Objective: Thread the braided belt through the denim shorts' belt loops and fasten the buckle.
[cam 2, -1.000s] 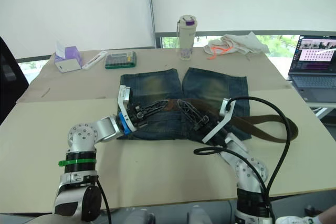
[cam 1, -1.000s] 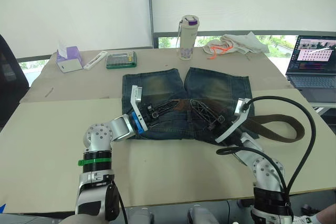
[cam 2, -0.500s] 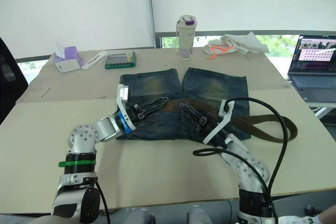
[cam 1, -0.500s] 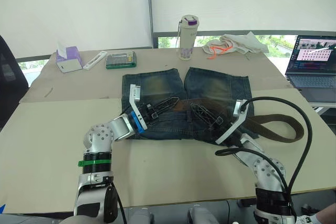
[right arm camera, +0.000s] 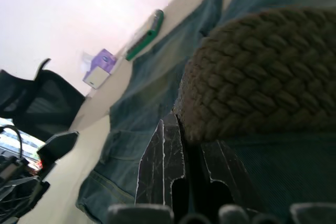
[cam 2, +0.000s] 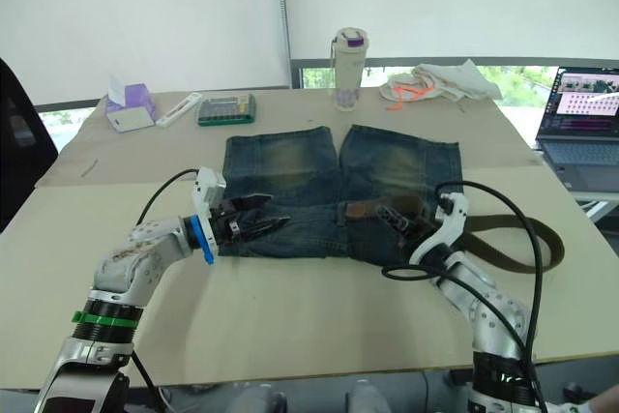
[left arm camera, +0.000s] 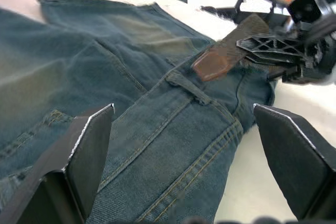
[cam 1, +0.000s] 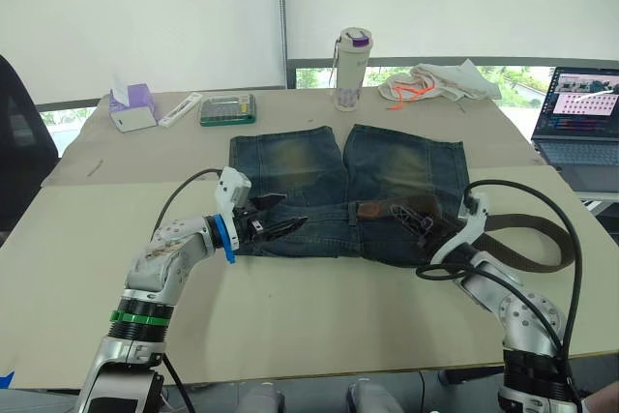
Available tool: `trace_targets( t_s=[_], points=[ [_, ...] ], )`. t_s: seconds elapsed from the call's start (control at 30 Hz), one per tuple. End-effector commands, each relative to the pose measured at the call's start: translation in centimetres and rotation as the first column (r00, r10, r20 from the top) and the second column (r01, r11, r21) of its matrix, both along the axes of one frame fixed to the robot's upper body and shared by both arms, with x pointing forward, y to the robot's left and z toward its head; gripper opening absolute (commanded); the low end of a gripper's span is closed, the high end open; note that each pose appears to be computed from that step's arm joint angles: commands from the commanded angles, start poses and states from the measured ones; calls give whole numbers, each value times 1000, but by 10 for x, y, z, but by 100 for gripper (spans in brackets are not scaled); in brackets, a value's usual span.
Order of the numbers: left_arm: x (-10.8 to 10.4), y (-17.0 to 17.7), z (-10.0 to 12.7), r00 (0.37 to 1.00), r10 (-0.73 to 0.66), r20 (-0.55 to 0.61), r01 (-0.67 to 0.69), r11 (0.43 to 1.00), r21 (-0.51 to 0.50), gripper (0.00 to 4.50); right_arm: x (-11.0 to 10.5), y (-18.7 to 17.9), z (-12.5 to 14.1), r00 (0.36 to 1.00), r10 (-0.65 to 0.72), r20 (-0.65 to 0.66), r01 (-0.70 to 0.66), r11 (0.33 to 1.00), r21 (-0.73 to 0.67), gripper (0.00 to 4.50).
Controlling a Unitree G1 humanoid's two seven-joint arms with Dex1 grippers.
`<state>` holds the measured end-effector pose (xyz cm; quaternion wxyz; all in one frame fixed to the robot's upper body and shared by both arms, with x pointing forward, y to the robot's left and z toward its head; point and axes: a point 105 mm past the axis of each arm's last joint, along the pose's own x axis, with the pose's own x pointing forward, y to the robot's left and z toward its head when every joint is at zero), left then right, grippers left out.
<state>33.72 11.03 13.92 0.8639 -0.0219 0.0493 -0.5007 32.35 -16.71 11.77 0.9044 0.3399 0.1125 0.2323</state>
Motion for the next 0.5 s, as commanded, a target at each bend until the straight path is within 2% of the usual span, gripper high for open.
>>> trace_targets(
  t_s=[0.03,0.17,0.3,0.37,0.5],
  points=[
    [-3,-3,5,998,-23,55,21,1000,21,447,-2,1,-1,1000,18,-17,-18,1000,-19,0],
    [-4,-6,0,999,-29,43,28,999,24,447,1,13,-6,998,47,-41,-47,999,-2,0],
    [-3,-5,-3,999,-22,28,21,999,24,447,13,27,-3,998,56,-41,-54,997,46,0],
    [-3,-4,-7,1000,-20,20,19,999,29,447,20,36,0,996,73,-47,-67,991,114,0],
    [-3,-4,-12,1000,-10,6,10,1000,23,447,28,49,-7,991,104,-88,-89,983,160,0]
  ],
)
